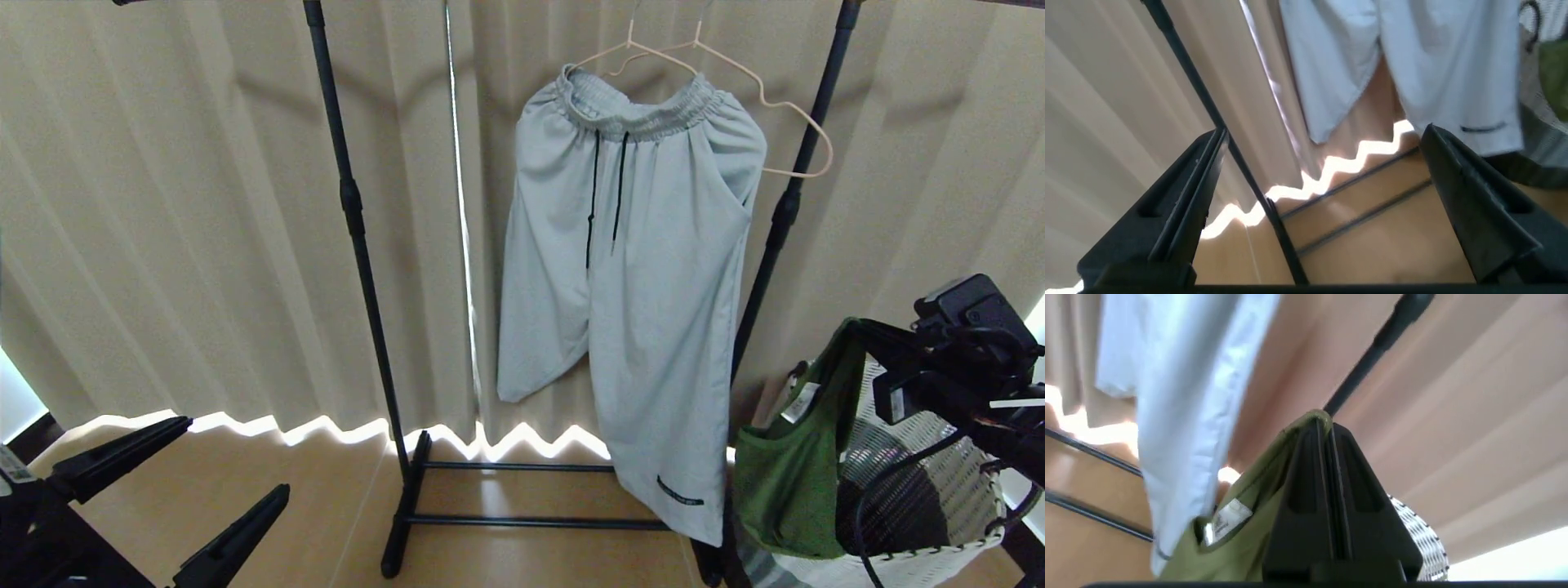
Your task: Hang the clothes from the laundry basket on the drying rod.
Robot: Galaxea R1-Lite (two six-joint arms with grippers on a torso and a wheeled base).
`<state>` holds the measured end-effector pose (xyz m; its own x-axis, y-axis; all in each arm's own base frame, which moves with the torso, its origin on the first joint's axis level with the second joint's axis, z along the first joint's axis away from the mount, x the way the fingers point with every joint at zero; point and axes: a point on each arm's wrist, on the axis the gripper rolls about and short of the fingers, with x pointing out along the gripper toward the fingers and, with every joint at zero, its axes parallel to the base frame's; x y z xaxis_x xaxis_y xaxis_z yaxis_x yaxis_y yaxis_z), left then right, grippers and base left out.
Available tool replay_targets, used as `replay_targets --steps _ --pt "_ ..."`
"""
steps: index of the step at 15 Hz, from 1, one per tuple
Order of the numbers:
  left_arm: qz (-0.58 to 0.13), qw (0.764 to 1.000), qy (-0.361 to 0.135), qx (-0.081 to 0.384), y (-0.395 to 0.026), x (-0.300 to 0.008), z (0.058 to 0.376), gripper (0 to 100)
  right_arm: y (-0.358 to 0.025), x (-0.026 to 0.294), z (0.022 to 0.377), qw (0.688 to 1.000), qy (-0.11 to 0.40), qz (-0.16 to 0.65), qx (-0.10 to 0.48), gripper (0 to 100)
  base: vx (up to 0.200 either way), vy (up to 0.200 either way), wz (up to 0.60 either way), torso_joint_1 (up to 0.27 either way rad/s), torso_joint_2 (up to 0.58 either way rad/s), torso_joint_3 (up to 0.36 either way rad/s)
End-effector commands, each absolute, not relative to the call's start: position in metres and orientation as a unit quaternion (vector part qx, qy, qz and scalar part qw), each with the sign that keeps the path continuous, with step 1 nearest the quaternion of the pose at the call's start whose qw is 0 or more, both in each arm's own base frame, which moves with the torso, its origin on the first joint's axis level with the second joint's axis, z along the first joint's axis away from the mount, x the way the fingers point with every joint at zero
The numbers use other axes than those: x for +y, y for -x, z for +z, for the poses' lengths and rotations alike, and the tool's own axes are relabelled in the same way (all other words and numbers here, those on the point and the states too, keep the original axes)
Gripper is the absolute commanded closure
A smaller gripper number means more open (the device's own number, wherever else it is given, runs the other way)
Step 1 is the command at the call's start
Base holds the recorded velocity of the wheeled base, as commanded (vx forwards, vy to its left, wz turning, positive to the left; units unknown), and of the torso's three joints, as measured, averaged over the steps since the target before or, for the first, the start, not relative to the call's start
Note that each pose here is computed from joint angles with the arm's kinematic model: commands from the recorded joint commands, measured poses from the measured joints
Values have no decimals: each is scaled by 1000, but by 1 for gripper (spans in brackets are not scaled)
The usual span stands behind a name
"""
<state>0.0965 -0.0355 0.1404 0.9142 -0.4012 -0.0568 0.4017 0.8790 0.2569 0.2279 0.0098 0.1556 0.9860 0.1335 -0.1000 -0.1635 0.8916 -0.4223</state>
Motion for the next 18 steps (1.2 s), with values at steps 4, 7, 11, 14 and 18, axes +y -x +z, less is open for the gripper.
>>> replay_targets --steps 4,7,11,14,18 --pt "-237 962 -136 12 -100 -42 138 0 -232 35 171 967 219 128 14 100 -100 0 0 0 1 1" --pt "-311 939 -143 37 -109 -62 133 0 -237 65 187 965 189 181 -6 100 0 0 0 0 0 0" --pt "-375 910 -171 40 -133 -100 138 0 -233 104 207 955 147 259 -9 100 0 0 0 0 0 0" --pt "-416 891 -178 52 -144 -128 134 0 -227 120 215 947 122 297 -20 100 0 0 0 0 0 0" --pt "-451 880 -123 81 -188 -181 131 0 -218 128 221 936 95 337 -31 100 0 0 0 0 0 0"
